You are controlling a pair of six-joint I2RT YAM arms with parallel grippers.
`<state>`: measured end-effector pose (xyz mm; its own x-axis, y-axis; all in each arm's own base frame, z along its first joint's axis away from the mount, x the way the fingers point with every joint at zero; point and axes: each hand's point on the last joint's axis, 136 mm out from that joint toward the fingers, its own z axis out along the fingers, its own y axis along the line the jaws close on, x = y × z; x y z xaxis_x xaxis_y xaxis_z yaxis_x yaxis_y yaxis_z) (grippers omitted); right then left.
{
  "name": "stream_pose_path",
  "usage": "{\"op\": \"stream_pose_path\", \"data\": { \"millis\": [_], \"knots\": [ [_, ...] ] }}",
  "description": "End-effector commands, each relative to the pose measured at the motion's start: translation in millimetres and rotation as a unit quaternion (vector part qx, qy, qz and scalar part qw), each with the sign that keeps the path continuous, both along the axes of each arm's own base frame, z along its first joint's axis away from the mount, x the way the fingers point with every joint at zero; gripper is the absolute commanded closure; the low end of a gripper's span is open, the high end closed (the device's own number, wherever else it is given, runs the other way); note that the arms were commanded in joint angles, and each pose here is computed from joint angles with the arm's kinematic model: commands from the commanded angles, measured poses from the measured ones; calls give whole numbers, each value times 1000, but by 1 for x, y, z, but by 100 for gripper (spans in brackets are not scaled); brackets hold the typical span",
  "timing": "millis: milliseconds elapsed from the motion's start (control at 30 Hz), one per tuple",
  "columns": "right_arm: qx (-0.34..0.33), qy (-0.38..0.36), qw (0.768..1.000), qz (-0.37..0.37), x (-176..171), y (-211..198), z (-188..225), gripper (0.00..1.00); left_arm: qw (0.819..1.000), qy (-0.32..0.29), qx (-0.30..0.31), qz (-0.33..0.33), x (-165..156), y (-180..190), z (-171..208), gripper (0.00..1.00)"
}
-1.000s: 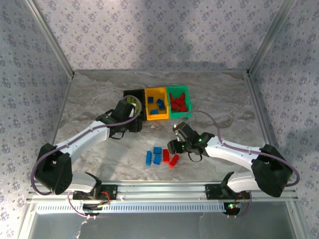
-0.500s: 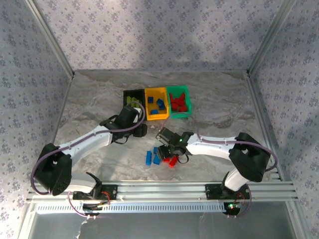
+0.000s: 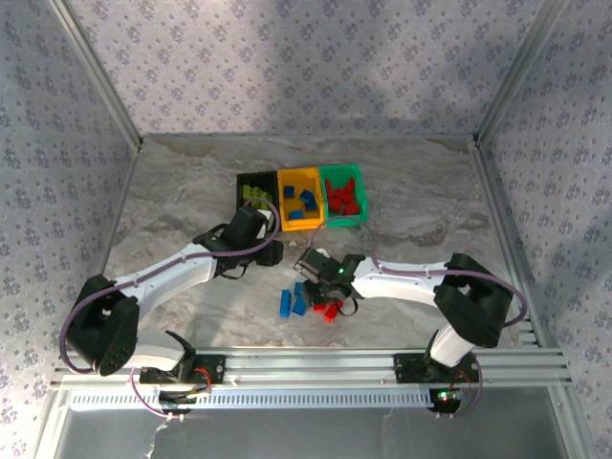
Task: Sort the legos into containers by color
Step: Pick up the lego from the bottom-center of the table, then place the lego in the container.
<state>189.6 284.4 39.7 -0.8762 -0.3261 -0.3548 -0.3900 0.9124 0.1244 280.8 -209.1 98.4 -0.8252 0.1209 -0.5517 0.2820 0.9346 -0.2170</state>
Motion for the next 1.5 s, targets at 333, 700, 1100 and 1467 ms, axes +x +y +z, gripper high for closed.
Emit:
{"op": "stream_pose_path", "data": {
  "millis": [333,700,1100,1467],
  "knots": [
    [-34,24,999,-18,-12,-25,-13,49,1000,-3,-9,0,0,-5,0,41],
    [-26,3,1000,-17,-1,-20,2,67,1000,0,-6,7,-5,1,0,41],
    [37,-56,997,-47,49,-31,55,67,1000,10,-23,10,-20,0,-7,41],
    [90,-100,986,-98,143,-55,93,67,999,33,-26,0,-46,-13,-24,41]
  ]
}}
